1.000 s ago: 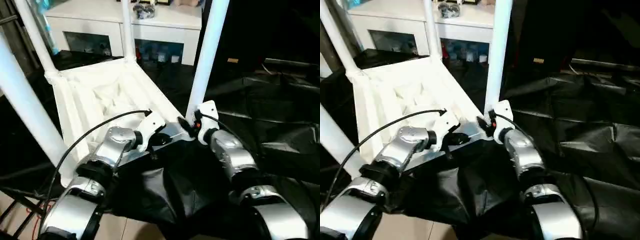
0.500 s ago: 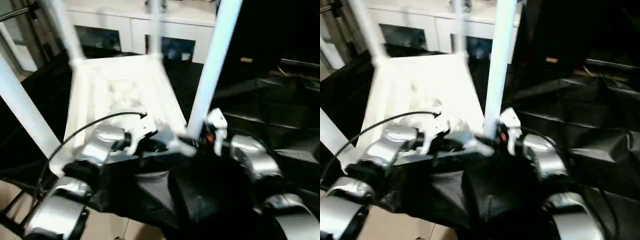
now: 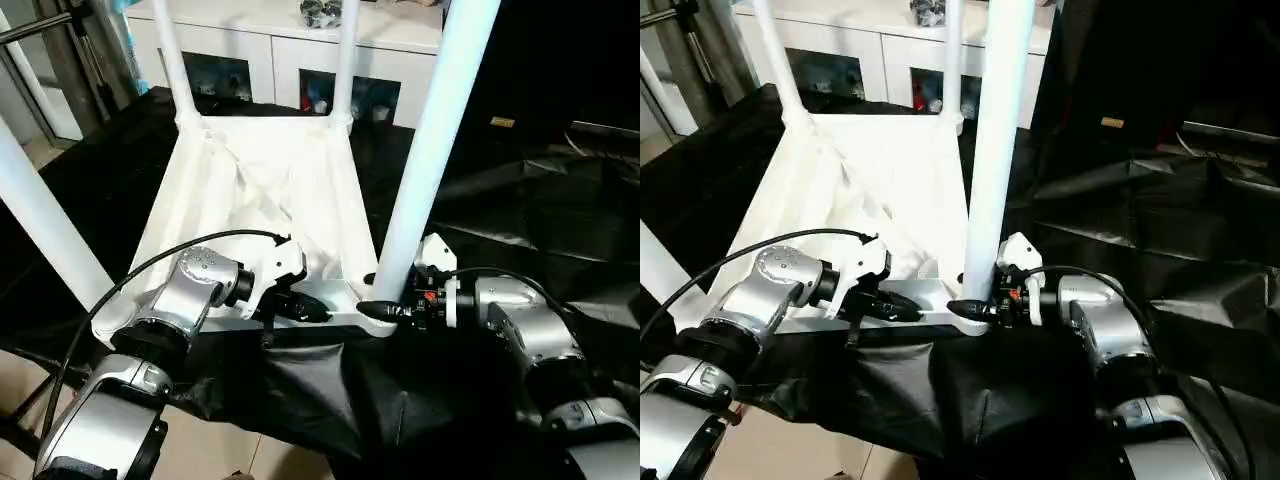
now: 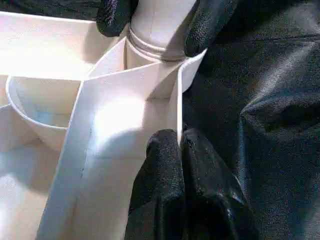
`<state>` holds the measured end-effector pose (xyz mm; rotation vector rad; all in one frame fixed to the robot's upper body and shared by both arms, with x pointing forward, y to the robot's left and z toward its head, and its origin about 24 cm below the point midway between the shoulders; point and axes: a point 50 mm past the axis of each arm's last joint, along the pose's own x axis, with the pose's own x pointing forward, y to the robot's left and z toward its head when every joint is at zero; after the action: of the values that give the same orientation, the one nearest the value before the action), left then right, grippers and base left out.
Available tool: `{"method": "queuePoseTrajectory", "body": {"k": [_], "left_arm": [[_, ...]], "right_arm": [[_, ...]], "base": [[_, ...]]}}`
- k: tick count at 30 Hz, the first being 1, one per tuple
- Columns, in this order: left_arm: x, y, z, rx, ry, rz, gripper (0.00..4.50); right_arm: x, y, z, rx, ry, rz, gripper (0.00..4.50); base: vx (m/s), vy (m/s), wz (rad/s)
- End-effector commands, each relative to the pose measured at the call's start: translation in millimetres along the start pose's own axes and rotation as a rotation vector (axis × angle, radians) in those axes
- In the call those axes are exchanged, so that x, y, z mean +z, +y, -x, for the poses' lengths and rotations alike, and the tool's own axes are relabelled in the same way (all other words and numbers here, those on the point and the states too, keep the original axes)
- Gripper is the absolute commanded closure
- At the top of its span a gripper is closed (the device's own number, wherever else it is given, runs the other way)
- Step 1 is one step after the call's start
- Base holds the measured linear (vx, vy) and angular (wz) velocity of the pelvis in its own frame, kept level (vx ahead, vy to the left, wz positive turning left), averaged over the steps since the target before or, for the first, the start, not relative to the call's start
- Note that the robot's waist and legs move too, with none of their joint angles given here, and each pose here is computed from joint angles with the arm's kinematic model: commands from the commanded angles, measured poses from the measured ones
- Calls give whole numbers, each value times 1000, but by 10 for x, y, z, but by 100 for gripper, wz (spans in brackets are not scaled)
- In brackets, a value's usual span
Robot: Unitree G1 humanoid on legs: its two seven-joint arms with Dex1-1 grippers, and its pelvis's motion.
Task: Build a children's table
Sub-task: Rotate leg to tighten
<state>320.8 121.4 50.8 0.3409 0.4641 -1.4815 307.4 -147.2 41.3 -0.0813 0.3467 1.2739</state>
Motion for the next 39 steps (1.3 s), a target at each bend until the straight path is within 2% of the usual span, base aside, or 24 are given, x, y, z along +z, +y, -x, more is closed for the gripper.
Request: {"method": "queuePoseTrajectory", "body": {"k": [1, 6, 8, 9, 10, 13, 15, 16, 19, 22, 23, 26, 28, 29, 33, 35, 36, 39], "left_arm": [[89, 7, -105, 14, -21, -24, 450], [121, 87, -181, 143, -20, 0, 450], [142, 103, -219, 174, -21, 6, 450], [170, 116, -270, 209, -31, 18, 450], [170, 116, -270, 209, -31, 18, 450], [226, 121, -393, 263, -44, 33, 450], [242, 118, -441, 281, -47, 38, 450], [267, 100, -510, 292, -52, 40, 450], [312, 40, -624, 278, -68, 38, 450], [333, -33, -710, 238, -78, 33, 450], [333, -34, -712, 241, -77, 34, 450], [323, -18, -682, 254, -74, 35, 450], [304, 1, -639, 264, -68, 36, 450], [297, 6, -623, 262, -66, 32, 450], [274, 5, -568, 241, -62, 23, 450], [220, -5, -448, 180, -47, 5, 450], [220, -5, -448, 180, -47, 5, 450], [166, -23, -344, 119, -28, -7, 450]], "right_arm": [[-127, 115, -117, 86, 27, -91, 213], [-179, 79, -216, -46, 14, -144, 214], [-209, 36, -265, -143, 27, -161, 214], [-261, -4, -328, -244, 57, -197, 214], [-261, -4, -328, -244, 57, -197, 215], [-304, -66, -492, -439, 73, -248, 217], [-304, -75, -557, -494, 75, -271, 219], [-293, -69, -649, -544, 77, -286, 219], [-233, -42, -798, -593, 67, -238, 219], [-136, 34, -938, -511, 21, -169, 219], [-135, 29, -941, -514, 22, -168, 219], [-116, 1, -911, -503, -4, -198, 171], [-99, -35, -861, -510, -15, -183, 162], [-99, -48, -833, -508, -12, -169, 136], [-94, -70, -738, -460, -21, -135, 129], [-61, -63, -519, -300, -57, -78, 129], [-61, -63, -519, -300, -57, -78, 129], [-55, -30, -364, -179, -56, -57, 129]], "base": [[0, 0, 0], [0, 0, 0], [0, 0, 0], [0, 0, 0], [0, 0, 0], [0, 0, 0], [0, 0, 0], [0, 0, 0], [0, 0, 0], [0, 0, 0], [0, 0, 0], [0, 0, 0], [0, 0, 0], [0, 0, 0], [0, 0, 0], [0, 0, 0], [0, 0, 0], [0, 0, 0]]}}
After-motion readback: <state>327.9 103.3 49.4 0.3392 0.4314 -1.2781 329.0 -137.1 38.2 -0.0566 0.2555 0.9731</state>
